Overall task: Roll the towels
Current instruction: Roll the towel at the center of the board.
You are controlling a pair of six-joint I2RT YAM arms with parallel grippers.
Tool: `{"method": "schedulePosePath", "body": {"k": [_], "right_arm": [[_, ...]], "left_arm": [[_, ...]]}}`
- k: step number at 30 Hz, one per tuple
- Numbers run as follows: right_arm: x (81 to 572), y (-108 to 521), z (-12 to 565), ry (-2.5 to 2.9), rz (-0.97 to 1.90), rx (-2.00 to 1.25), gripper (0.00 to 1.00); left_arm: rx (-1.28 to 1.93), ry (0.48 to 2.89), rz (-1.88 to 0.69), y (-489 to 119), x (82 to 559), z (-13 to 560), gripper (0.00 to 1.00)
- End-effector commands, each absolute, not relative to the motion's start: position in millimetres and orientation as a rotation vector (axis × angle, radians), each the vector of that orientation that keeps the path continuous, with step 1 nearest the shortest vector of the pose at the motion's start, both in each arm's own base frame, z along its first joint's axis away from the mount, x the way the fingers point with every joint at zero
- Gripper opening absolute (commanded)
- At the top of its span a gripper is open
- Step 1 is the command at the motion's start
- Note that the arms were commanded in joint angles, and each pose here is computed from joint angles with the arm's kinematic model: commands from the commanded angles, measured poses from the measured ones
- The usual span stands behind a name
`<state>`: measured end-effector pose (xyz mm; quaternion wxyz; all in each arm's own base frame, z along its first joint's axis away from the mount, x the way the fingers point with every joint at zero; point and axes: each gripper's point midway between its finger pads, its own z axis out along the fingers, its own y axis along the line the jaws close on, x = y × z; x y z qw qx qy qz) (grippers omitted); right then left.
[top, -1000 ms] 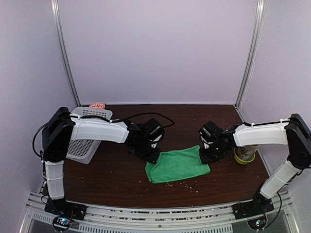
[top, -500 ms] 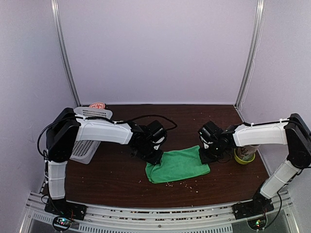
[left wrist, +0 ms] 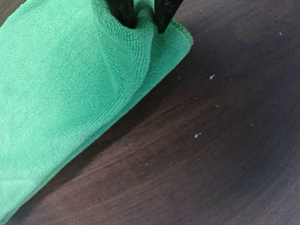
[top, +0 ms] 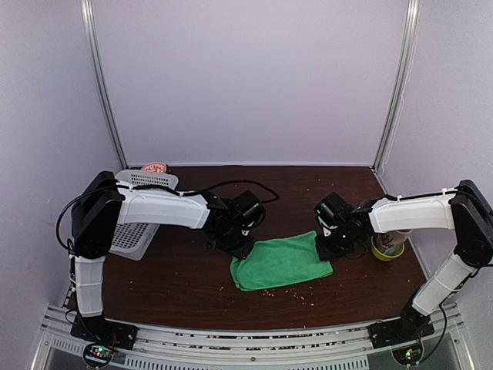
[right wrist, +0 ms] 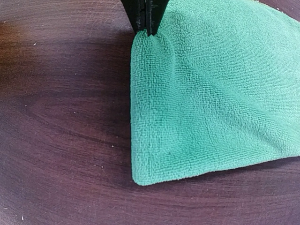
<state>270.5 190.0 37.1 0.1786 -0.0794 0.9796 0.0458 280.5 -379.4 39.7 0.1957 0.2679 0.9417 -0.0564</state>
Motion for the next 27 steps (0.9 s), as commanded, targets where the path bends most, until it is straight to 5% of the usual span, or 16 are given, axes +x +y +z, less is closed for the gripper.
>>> {"method": "schedulePosePath", "body": {"k": [1,20,27], "right_arm": [[272,187,32,2.769,0.116,-0.235,0.00],[272,186,32,2.772,0.114,-0.235,0.00],[272,187,31,2.773,0.119,-0.237,0.00]], "left_arm": [[0.680,2.581,-0.050,-363,296,64,0.20],[0.718,2.576,-0.033,-342,293,61,0.11],[0.940,2.510,-0.118,-347,263,57,0.45]]}}
